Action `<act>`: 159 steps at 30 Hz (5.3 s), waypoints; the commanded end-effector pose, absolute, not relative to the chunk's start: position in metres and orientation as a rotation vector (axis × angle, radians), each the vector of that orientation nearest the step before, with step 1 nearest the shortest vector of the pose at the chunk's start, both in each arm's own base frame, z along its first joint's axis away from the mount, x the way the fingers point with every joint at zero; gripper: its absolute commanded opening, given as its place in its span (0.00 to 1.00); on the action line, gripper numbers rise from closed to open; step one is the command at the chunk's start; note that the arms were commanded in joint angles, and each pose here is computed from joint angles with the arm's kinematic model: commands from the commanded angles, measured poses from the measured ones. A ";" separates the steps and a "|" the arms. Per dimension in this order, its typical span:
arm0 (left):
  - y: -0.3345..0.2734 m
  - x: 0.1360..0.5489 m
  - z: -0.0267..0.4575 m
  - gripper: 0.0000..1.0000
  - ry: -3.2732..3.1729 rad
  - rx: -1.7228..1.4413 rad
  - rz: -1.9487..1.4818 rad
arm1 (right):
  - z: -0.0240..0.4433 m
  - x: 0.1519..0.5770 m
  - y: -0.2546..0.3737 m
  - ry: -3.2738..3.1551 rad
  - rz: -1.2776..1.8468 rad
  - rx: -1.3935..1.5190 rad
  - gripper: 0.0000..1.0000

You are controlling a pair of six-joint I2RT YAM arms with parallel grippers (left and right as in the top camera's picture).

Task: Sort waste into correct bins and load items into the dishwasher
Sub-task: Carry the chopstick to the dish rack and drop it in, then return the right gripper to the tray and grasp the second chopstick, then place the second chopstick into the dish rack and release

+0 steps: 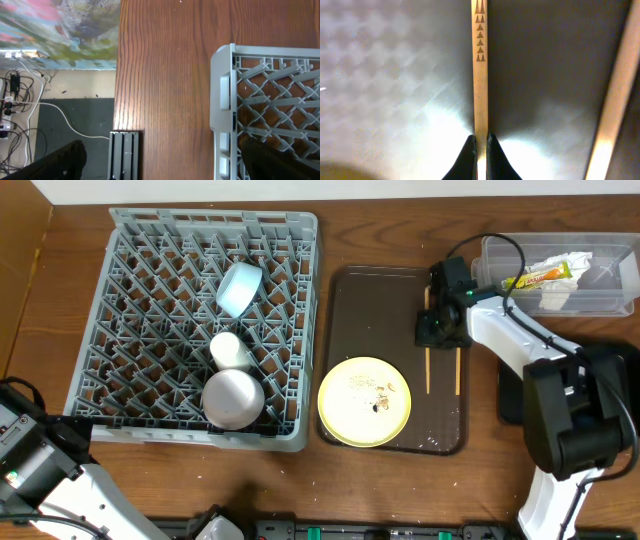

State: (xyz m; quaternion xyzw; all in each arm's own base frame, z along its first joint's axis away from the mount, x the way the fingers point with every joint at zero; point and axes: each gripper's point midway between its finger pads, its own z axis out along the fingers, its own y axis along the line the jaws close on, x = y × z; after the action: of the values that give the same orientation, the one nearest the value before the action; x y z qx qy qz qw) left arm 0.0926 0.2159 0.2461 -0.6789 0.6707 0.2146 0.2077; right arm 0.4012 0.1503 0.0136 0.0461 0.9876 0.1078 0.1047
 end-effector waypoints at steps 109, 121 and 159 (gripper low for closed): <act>0.218 0.090 0.253 1.00 1.836 -1.896 0.613 | 0.136 0.442 0.272 2.712 1.135 0.170 0.01; 0.218 0.090 0.253 1.00 1.836 -1.896 0.613 | 0.176 0.407 0.423 2.462 1.231 0.042 0.01; 0.218 0.090 0.253 1.00 1.836 -1.896 0.613 | 0.169 0.394 0.317 2.683 0.928 -0.100 0.51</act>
State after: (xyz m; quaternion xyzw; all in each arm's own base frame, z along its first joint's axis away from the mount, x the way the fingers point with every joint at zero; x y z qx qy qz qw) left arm 0.0926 0.2159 0.2461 -0.6789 0.6707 0.2146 0.2077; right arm 0.3868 0.3492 0.1431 -0.0037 0.9335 0.3384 0.1182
